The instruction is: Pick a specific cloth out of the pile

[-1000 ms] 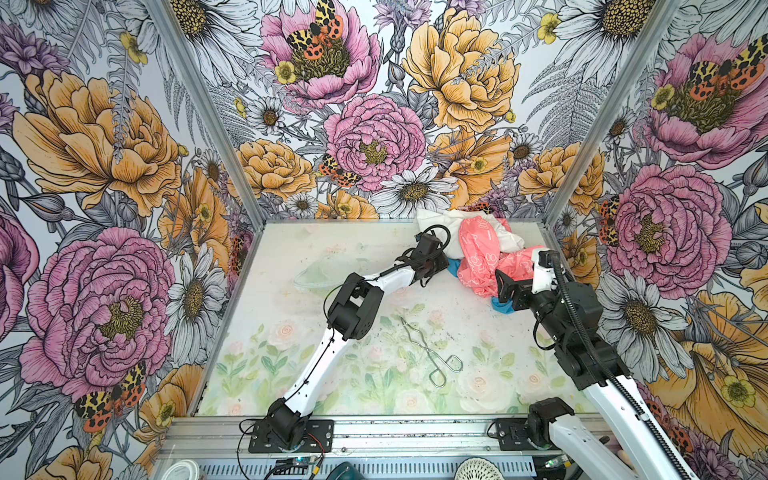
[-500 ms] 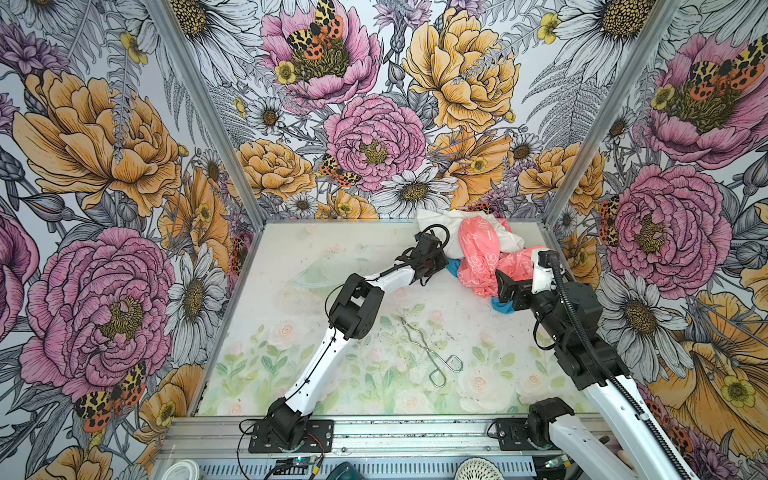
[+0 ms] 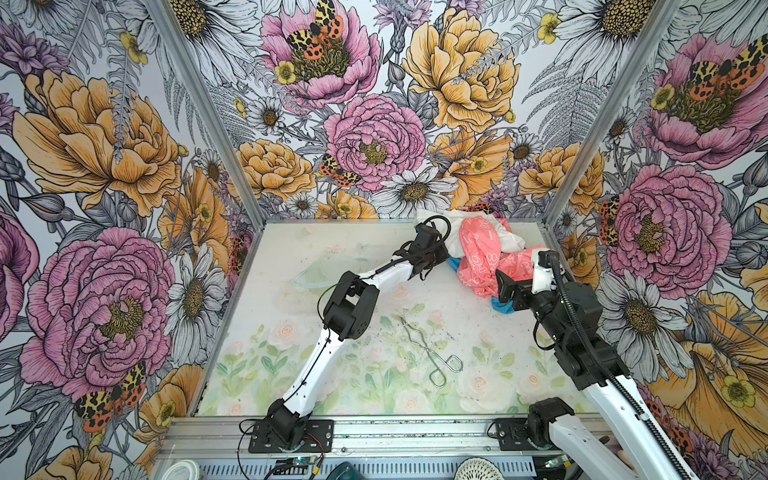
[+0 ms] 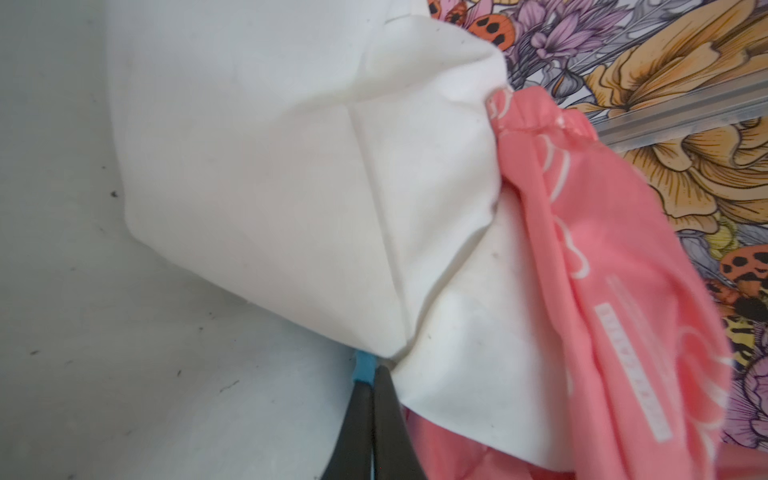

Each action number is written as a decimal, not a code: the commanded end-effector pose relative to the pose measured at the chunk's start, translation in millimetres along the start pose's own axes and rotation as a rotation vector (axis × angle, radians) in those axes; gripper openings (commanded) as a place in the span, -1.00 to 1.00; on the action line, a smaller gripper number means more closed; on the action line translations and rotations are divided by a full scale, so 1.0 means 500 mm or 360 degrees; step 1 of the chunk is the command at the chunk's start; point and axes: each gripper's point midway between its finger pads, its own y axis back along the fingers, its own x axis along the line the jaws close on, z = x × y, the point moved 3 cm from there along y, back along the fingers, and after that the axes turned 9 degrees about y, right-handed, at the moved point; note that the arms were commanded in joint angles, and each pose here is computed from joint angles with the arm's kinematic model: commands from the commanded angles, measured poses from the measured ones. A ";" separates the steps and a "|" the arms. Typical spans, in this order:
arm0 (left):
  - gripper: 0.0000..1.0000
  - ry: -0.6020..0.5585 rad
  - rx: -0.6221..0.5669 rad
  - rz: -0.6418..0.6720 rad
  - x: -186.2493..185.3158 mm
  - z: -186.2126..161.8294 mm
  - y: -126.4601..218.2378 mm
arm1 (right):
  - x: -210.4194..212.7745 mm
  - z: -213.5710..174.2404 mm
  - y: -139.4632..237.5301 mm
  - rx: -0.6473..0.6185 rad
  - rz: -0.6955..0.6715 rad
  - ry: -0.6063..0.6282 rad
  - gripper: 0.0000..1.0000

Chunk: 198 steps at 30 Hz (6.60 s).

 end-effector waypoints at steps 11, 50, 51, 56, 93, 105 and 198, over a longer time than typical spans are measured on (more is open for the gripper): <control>-1.00 -0.0191 -0.0193 -0.0374 -0.233 0.075 0.133 | -0.007 0.001 0.011 -0.0023 -0.0048 -0.0005 0.99; -1.00 -0.0468 -0.0406 -0.0808 -0.496 0.112 0.437 | -0.016 0.019 0.033 -0.0091 -0.0090 -0.0069 0.99; -1.00 -0.0475 -0.0412 -0.0809 -0.498 0.112 0.441 | -0.015 0.019 0.032 -0.0091 -0.0086 -0.0071 0.99; -1.00 -0.0503 -0.0440 -0.0806 -0.504 0.119 0.463 | -0.014 0.019 0.033 -0.0095 -0.0077 -0.0078 0.99; -1.00 -0.0758 -0.0722 -0.0404 -0.419 0.268 0.608 | -0.010 0.022 0.026 -0.0084 -0.0055 -0.0068 0.99; -0.71 -0.0640 -0.0823 0.0001 -0.176 0.333 0.608 | -0.004 0.020 0.014 -0.0057 -0.0023 -0.0065 0.99; -1.00 -0.1070 -0.0260 -0.0020 -0.149 0.027 0.414 | 0.069 0.026 0.017 -0.0083 0.0390 -0.0025 0.99</control>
